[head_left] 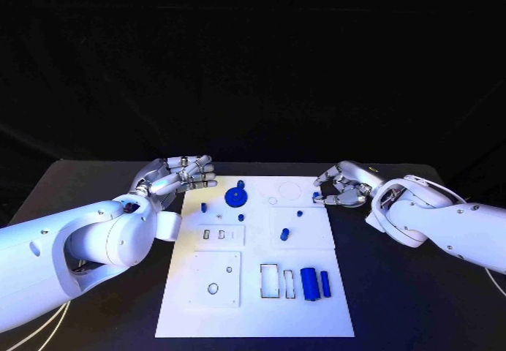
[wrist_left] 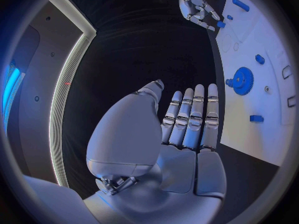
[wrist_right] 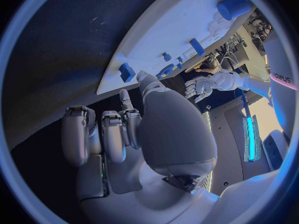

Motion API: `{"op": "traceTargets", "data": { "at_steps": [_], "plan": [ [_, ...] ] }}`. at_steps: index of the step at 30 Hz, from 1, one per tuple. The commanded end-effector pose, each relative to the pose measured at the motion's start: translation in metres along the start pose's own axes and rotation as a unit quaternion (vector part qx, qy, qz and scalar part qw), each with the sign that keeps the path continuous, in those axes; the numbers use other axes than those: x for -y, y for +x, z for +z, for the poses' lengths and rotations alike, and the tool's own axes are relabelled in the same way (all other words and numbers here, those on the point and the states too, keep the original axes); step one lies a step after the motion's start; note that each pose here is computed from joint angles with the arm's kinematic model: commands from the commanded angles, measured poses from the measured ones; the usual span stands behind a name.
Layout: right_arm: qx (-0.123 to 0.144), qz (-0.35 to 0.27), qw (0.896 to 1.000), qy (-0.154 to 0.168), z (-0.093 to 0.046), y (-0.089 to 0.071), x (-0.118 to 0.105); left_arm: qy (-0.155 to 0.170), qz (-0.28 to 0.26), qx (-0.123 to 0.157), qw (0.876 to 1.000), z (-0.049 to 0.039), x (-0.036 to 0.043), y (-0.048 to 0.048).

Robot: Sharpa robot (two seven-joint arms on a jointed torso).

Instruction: Assemble the parts on the task board

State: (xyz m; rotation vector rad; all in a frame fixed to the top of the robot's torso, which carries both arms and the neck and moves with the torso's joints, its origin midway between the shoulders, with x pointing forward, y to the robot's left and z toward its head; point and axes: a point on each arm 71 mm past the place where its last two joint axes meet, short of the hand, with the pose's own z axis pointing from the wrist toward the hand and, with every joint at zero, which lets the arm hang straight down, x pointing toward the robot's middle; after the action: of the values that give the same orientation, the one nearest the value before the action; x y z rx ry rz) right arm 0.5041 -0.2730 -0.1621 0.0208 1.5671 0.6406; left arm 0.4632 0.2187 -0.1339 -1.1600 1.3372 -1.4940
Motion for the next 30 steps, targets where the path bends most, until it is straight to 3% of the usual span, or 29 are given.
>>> {"op": "traceTargets", "data": {
  "at_steps": [1,30],
  "plan": [
    [-0.016,-0.008,1.0,-0.006,0.0,0.003,-0.001,0.002,-0.004,-0.01,1.0,0.0005,0.0006,0.0026],
    [-0.027,-0.016,1.0,-0.002,0.001,0.015,0.001,0.001,-0.004,-0.008,1.0,0.0005,0.0003,0.0017]
  ]
}}
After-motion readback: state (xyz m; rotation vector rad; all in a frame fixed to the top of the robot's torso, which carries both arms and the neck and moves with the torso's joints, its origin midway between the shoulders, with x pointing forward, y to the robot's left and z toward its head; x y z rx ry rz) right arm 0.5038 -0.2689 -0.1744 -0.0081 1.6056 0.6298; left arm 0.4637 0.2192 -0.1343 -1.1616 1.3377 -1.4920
